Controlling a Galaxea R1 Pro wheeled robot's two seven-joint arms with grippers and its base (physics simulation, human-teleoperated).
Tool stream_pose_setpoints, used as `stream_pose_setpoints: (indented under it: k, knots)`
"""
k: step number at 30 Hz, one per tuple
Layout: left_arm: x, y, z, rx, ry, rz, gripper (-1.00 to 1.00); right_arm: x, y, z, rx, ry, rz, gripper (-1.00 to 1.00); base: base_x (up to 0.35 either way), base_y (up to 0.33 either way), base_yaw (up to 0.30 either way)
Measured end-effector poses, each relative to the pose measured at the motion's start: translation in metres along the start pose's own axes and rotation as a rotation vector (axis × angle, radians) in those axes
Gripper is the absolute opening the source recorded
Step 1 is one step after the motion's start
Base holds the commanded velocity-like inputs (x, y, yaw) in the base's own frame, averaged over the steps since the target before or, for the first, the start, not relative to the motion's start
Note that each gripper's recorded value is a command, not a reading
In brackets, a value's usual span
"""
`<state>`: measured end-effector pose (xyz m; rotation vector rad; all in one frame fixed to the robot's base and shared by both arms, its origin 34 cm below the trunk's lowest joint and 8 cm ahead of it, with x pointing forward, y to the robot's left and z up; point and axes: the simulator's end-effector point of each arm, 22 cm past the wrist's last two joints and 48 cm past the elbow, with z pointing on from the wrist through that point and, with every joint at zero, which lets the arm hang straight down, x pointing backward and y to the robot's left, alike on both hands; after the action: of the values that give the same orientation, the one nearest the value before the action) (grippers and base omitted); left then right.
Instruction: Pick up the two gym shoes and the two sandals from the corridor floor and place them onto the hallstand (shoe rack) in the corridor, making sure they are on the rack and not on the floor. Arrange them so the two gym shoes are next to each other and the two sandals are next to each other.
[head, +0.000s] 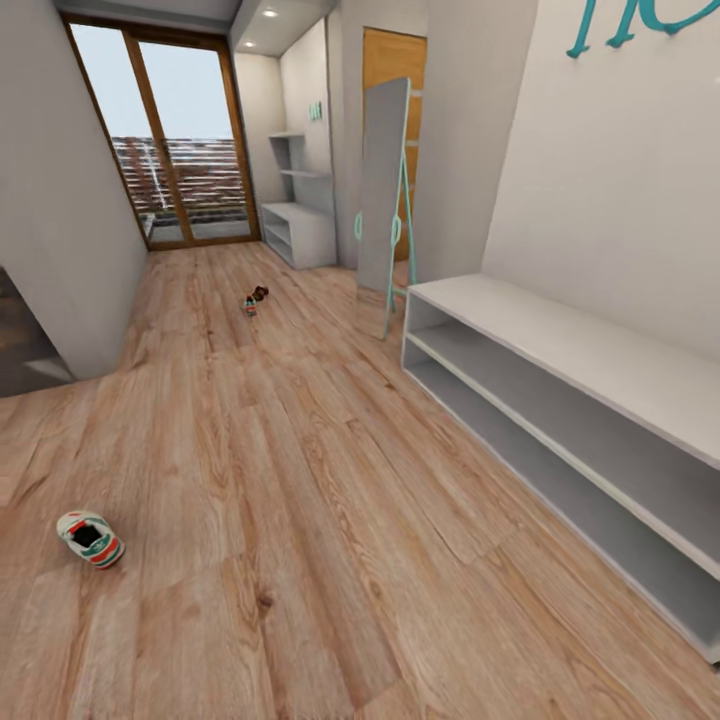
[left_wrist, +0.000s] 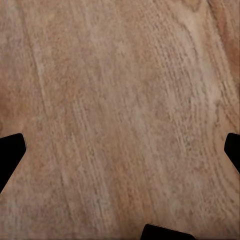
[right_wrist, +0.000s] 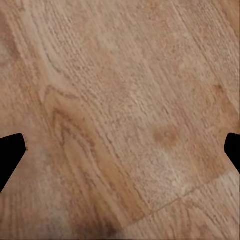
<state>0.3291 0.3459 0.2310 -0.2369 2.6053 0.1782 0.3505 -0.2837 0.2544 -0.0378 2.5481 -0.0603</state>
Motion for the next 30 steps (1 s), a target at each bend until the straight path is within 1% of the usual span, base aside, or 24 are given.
stream_pose_setpoints:
  k: [5, 12, 18, 30]
  knots:
    - [0.0026, -0.0004, -0.0001, 0.0, 0.005, 0.001, 1.0, 0.002, 0.0, 0.0, 0.0, 0.005, 0.0, 1.0, 0.052, 0.0, 0.153]
    - [0.0038, -0.0009, -0.0002, 0.002, 0.008, 0.003, 1.0, 0.0024, -0.0008, 0.0, 0.0, 0.006, 0.0, 1.0, 0.144, 0.0, 0.044]
    - [0.0039, -0.001, -0.0003, 0.002, 0.008, 0.004, 1.0, 0.0024, -0.0029, 0.0, 0.001, 0.006, -0.005, 1.0, 0.276, 0.0, 0.004]
    - [0.0039, -0.0011, -0.0003, 0.002, 0.008, 0.005, 1.0, 0.003, -0.0032, -0.0001, 0.0, 0.007, -0.008, 1.0, 0.328, 0.0, 0.001]
